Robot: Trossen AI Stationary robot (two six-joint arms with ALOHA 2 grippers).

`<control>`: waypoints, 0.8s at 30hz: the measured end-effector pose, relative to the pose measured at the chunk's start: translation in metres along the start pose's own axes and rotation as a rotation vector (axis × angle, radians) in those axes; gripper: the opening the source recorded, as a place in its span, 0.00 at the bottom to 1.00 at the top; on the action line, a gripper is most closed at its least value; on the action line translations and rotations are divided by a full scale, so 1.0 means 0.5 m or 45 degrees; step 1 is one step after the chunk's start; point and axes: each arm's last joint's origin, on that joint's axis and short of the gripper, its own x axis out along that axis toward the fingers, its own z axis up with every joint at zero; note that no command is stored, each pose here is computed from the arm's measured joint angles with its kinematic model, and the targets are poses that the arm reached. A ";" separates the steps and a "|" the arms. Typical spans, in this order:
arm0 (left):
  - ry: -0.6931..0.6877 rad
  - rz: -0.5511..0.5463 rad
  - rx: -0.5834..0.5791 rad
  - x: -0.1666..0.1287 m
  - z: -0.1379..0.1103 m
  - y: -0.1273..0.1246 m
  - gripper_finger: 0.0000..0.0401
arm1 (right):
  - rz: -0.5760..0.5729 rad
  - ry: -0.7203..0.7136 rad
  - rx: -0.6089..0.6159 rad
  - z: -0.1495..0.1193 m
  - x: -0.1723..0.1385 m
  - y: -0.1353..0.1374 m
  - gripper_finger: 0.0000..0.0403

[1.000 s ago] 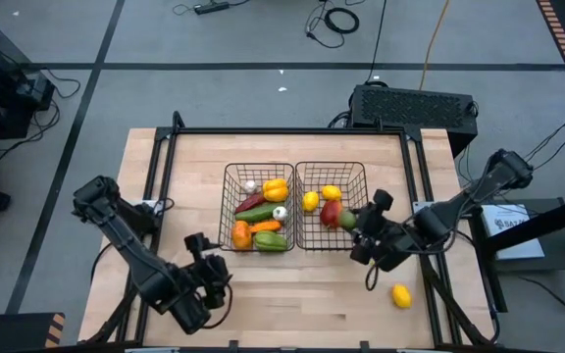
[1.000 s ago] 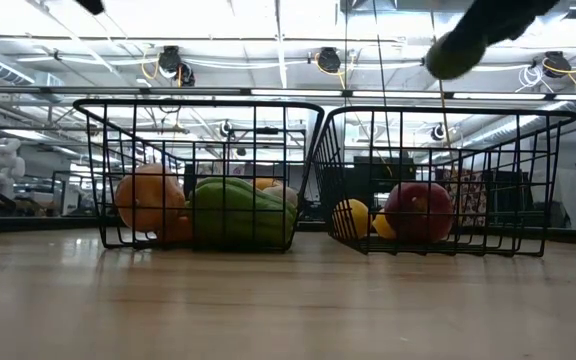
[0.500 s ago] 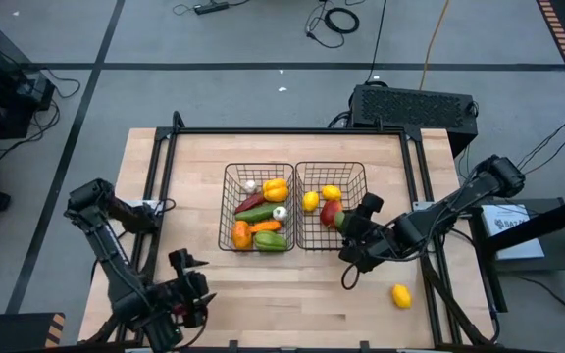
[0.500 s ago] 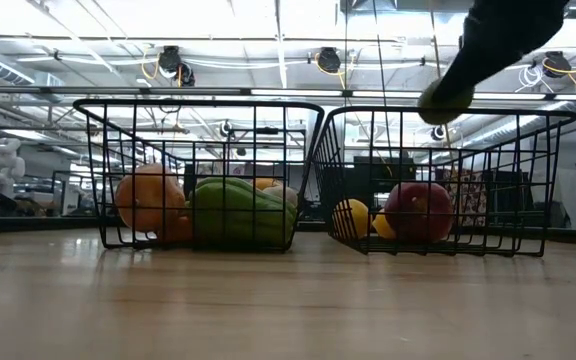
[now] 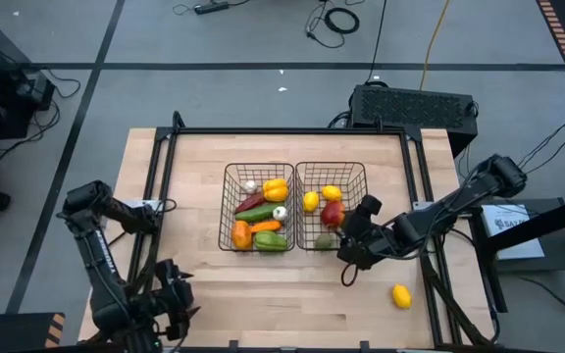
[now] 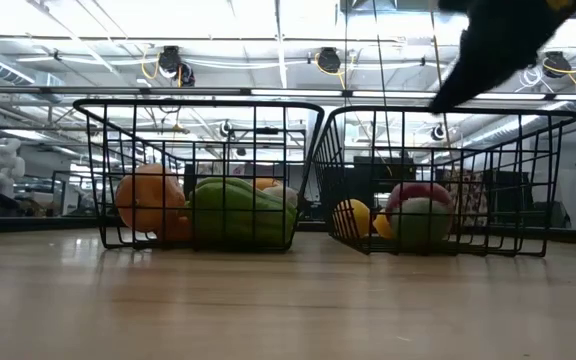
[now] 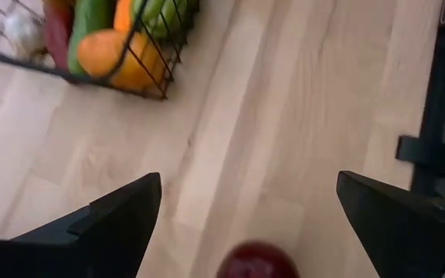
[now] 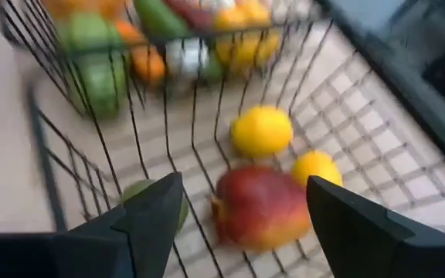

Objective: Sort produce into baskets
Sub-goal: Put the red apple into the right black wire basket

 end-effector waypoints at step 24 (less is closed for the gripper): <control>0.244 -0.022 -0.098 -0.013 -0.098 -0.040 0.80 | 0.265 -0.434 -0.029 0.046 -0.082 0.055 0.57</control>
